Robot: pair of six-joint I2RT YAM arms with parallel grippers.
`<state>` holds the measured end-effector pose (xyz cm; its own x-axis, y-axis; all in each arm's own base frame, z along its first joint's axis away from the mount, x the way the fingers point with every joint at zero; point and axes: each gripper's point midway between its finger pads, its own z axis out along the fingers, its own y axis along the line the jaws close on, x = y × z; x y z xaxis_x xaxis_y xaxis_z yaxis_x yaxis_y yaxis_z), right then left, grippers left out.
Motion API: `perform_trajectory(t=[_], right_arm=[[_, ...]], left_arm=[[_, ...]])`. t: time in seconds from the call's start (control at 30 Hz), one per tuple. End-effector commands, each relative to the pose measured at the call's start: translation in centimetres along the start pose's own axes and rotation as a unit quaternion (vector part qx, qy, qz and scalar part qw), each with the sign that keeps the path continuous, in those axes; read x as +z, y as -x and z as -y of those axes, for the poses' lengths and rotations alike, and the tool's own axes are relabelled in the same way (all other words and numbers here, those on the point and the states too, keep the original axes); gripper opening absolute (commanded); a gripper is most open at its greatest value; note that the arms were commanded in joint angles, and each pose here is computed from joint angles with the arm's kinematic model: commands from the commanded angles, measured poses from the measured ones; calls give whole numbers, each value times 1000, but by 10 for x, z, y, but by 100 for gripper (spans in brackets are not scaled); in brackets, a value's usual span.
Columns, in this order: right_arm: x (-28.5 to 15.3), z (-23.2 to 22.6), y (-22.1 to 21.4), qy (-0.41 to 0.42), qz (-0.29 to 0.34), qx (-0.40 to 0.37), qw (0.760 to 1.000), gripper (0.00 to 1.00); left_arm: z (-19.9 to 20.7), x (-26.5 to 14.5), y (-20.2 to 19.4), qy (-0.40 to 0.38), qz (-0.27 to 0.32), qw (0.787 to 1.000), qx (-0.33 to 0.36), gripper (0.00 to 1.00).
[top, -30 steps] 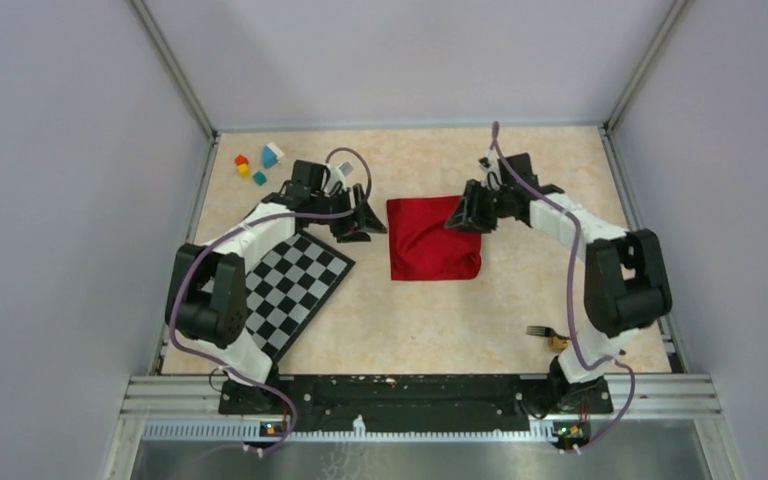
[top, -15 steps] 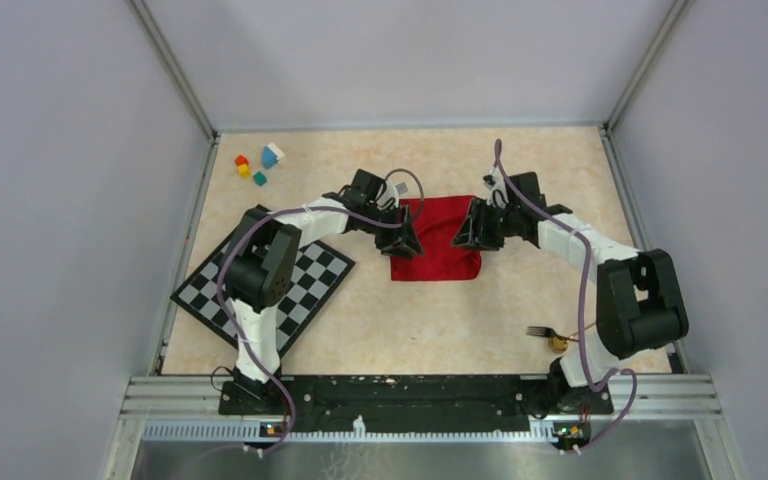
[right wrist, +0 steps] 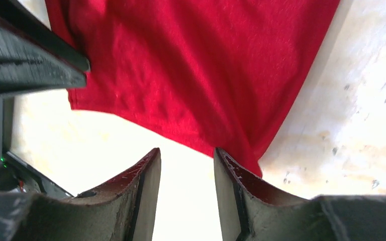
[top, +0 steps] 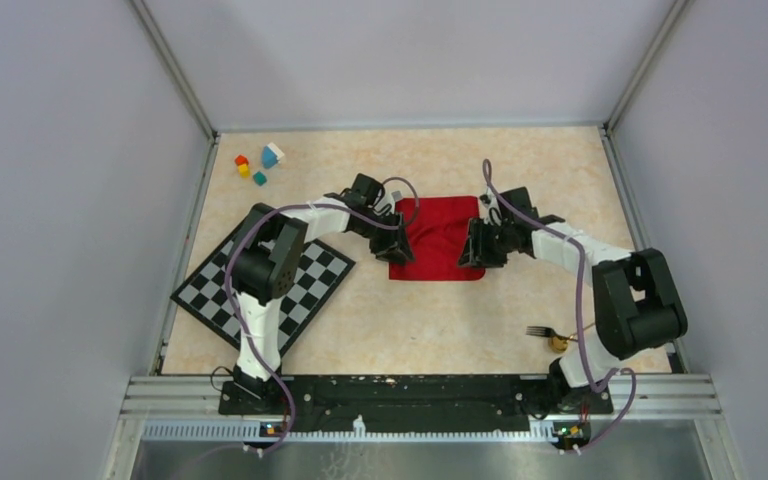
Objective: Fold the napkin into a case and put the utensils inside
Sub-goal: Smooth out the square-folded napkin at the center of the board.
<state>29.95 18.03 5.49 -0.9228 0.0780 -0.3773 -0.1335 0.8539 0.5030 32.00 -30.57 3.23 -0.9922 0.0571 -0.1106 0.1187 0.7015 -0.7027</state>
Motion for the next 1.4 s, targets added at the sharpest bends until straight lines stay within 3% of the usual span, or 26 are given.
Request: perform_trajectory(t=[0.0,0.13,0.27,0.43,0.57,0.73,0.93,1.37], right_arm=[[-33,-20,10,-9,41,-70,997,44],[-59,-23,31,-67,98,-149,982,50],[-61,12,25,-151,89,-163,971,51],[-59,5,18,-120,104,-155,975,50],[-54,0,11,-98,107,-165,976,45],[-44,4,4,-101,105,-164,976,43],[-38,11,0,-114,94,-158,976,42],[-38,12,-3,-112,98,-154,977,41]], left_arm=[[-23,0,1,44,10,999,8,42],[-4,-9,7,27,18,999,25,43],[16,-22,8,5,23,999,38,47],[32,-49,6,11,44,997,63,54],[31,-61,-6,16,64,996,56,53],[21,-52,-23,10,62,998,19,47],[13,-45,-31,29,66,997,0,50],[3,-27,-33,42,55,998,-11,44]])
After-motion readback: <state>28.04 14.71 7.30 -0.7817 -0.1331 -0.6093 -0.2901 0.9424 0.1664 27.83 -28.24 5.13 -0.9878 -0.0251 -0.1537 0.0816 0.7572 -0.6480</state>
